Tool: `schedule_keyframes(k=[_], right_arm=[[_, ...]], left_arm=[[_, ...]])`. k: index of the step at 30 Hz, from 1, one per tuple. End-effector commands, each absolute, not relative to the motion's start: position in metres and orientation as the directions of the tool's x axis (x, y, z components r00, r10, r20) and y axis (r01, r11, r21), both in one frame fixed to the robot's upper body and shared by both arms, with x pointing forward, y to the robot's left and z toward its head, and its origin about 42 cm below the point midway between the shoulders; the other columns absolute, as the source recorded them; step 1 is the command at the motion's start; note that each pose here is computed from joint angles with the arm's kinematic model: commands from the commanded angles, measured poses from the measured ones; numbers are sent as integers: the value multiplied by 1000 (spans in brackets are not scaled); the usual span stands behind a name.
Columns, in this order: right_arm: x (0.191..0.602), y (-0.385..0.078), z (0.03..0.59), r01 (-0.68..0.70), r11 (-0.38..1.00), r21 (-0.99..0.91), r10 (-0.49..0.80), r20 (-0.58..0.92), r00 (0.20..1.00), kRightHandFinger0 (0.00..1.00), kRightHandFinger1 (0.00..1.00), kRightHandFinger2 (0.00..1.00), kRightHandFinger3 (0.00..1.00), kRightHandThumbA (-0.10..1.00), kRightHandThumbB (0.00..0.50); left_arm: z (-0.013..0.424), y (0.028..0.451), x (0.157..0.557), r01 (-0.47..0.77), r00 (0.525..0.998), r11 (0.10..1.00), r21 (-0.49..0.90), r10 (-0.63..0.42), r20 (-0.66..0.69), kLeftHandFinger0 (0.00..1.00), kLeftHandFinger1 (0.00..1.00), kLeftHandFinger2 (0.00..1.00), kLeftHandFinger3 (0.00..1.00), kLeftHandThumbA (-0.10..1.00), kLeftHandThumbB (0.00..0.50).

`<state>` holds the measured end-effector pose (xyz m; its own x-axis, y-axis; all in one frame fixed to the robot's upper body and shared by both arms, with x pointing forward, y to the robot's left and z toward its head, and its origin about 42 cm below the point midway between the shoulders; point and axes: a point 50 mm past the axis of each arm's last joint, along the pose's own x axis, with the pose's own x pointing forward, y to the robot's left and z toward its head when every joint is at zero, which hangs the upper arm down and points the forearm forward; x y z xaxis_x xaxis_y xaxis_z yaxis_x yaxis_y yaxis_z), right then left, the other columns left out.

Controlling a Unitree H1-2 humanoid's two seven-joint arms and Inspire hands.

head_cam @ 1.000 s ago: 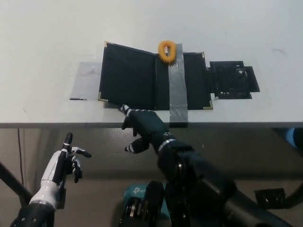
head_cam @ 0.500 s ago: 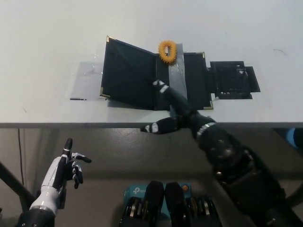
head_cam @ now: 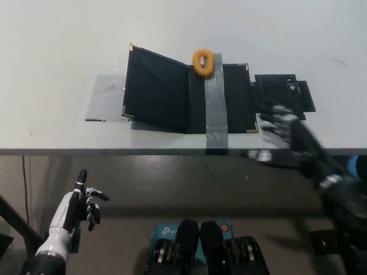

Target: The robot uses its right hand to push the cover of the diary kept in the middle of the desk towards the left to open it

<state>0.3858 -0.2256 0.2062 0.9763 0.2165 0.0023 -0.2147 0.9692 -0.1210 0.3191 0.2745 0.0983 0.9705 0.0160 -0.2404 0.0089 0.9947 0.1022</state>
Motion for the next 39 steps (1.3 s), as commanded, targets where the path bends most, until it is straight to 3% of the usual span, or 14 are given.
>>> schedule_keyframes(k=[1, 2, 4, 9, 17, 20, 26, 30, 31, 33, 34, 36, 37, 39], right_arm=[[321, -341, 228, 40, 938, 343, -128, 238, 963, 656, 750, 785, 905, 1000, 178], [313, -352, 214, 86, 934, 348, -172, 222, 960, 607, 685, 723, 858, 1000, 206], [303, -367, 193, 167, 922, 350, -241, 183, 953, 591, 647, 671, 807, 1000, 249], [285, -388, 156, 324, 881, 344, -386, 129, 913, 592, 639, 647, 781, 1000, 217], [277, -399, 109, 455, 862, 223, -481, 79, 873, 561, 655, 696, 780, 1000, 201], [278, -398, 95, 471, 857, 211, -489, 44, 871, 577, 670, 704, 770, 999, 226], [277, -397, 76, 507, 838, 202, -515, -14, 857, 572, 667, 703, 745, 967, 263], [273, -396, 68, 514, 834, 202, -519, -33, 854, 576, 663, 700, 741, 959, 242], [273, -394, 68, 534, 822, 197, -535, -53, 843, 563, 654, 686, 734, 963, 200], [273, -392, 67, 541, 819, 194, -539, -64, 840, 559, 655, 684, 733, 962, 167], [273, -391, 66, 538, 820, 193, -537, -65, 841, 556, 653, 683, 733, 959, 154], [275, -387, 65, 532, 826, 188, -529, -69, 846, 545, 647, 683, 735, 965, 168], [275, -384, 65, 512, 844, 158, -508, -65, 859, 544, 644, 688, 740, 977, 258], [275, -383, 65, 501, 855, 137, -497, -63, 866, 542, 641, 692, 741, 981, 242]], left_arm=[[107, 286, 316, -88, 979, 993, 74, 100, -178, 115, 172, 150, 357, 1000, 418], [107, 286, 316, -87, 979, 993, 76, 100, -179, 112, 168, 147, 360, 1000, 440], [106, 288, 316, -88, 979, 993, 73, 99, -176, 91, 168, 143, 353, 1000, 429], [106, 289, 314, -91, 979, 993, 78, 104, -176, 107, 169, 151, 361, 1000, 427], [105, 290, 312, -98, 978, 992, 75, 110, -177, 79, 144, 134, 338, 1000, 444], [105, 292, 310, -101, 978, 991, 83, 114, -176, 91, 157, 157, 370, 1000, 458], [107, 293, 311, -105, 977, 991, 76, 117, -177, 75, 161, 155, 365, 1000, 424], [104, 294, 309, -101, 977, 992, 79, 114, -181, 108, 179, 177, 369, 1000, 428], [103, 294, 308, -96, 979, 993, 72, 107, -174, 107, 174, 176, 368, 1000, 447], [104, 294, 308, -99, 977, 992, 78, 111, -180, 110, 173, 180, 370, 1000, 467], [103, 294, 307, -104, 976, 992, 78, 117, -181, 105, 171, 178, 367, 1000, 452], [103, 295, 305, -112, 975, 991, 79, 125, -183, 88, 169, 172, 364, 1000, 427], [103, 295, 305, -111, 976, 991, 80, 124, -179, 75, 173, 173, 357, 1000, 433], [103, 295, 305, -111, 976, 991, 80, 124, -177, 72, 174, 175, 354, 1000, 432]])
